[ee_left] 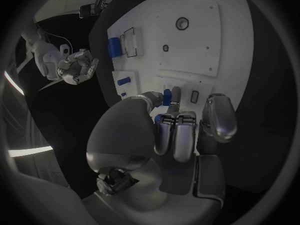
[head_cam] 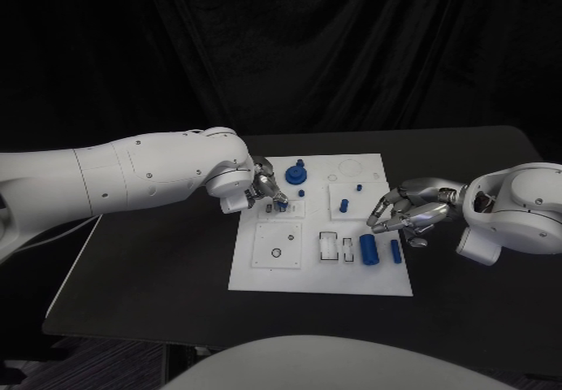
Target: Assemble the parts on the task board
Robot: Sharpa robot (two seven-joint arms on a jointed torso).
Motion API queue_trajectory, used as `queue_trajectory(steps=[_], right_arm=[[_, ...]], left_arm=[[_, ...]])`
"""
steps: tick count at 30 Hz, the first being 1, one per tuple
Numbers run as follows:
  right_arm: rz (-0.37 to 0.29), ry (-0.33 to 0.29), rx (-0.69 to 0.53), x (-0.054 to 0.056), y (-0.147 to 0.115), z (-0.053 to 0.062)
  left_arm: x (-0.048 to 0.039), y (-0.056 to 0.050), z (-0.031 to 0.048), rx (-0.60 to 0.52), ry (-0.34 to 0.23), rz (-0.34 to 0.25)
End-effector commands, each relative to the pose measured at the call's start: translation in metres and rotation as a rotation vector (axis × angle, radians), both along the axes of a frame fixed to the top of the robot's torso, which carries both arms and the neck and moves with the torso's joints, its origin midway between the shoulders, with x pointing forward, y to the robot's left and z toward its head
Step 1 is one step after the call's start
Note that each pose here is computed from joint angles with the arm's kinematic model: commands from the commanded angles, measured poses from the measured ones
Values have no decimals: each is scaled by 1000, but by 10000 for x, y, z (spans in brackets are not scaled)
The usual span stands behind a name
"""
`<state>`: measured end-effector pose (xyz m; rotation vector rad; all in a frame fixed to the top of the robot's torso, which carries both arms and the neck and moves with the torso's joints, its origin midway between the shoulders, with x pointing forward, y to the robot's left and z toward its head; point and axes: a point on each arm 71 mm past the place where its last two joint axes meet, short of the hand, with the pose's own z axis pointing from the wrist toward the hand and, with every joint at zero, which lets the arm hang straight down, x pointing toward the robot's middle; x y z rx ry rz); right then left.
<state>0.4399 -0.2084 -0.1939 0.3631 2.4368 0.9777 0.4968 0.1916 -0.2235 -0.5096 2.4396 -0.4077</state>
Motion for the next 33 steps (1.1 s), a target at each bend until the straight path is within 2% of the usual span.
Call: queue_trajectory(steps=[1, 33], right_arm=[[-5, -7, 4, -6, -1, -3], [0, 7, -7, -13, -6, -15]], left_arm=[[10, -9, -13, -28, -18, 24], [-18, 26, -160, -14, 19, 29]])
